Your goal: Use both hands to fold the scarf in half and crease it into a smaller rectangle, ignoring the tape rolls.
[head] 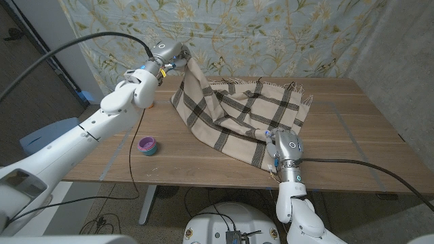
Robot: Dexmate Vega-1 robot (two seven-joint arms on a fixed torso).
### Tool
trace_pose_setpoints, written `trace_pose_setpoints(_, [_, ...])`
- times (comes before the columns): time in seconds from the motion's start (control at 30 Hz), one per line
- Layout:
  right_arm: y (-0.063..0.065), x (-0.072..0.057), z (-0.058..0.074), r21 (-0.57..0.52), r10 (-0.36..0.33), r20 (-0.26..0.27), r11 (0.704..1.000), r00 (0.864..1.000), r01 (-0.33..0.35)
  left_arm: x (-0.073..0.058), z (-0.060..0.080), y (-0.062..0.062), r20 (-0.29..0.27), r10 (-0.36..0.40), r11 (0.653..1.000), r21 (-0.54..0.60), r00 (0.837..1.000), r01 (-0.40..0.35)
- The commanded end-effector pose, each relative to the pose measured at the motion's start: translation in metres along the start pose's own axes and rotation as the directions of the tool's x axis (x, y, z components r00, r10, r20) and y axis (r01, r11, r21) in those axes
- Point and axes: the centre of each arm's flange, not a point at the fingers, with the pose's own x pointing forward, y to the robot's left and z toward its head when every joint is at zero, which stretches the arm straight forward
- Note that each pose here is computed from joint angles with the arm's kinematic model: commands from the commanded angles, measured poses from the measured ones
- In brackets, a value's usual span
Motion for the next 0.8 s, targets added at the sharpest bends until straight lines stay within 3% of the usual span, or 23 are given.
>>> trace_pose_setpoints(0.03, [-0.024, -0.004, -0.014, 0.069, -0.164, -0.066, 0.983, 0.984, 0.169, -0.009, -0.002, 0.009, -0.016, 0.038, 0.999, -0.007, 0.999, -0.038])
trace_pose_setpoints(0.17, [-0.030, -0.005, -0.017, 0.100, -0.196, -0.084, 0.974, 0.977, 0.204, -0.013, -0.003, 0.013, -0.017, 0.060, 0.998, -0.011, 0.998, -0.060])
trace_pose_setpoints(0.4, [-0.048, -0.008, -0.024, 0.119, -0.325, -0.132, 0.933, 0.936, 0.341, -0.023, -0.009, 0.023, -0.026, 0.116, 0.993, -0.033, 0.993, -0.117])
trace_pose_setpoints(0.67, [-0.073, -0.013, -0.030, 0.118, -0.481, -0.184, 0.855, 0.857, 0.505, -0.040, -0.014, 0.036, -0.034, 0.157, 0.985, -0.071, 0.987, -0.159])
trace_pose_setpoints(0.8, [-0.085, -0.016, -0.035, 0.121, -0.553, -0.221, 0.802, 0.803, 0.585, -0.049, -0.015, 0.045, -0.037, 0.177, 0.979, -0.095, 0.983, -0.180])
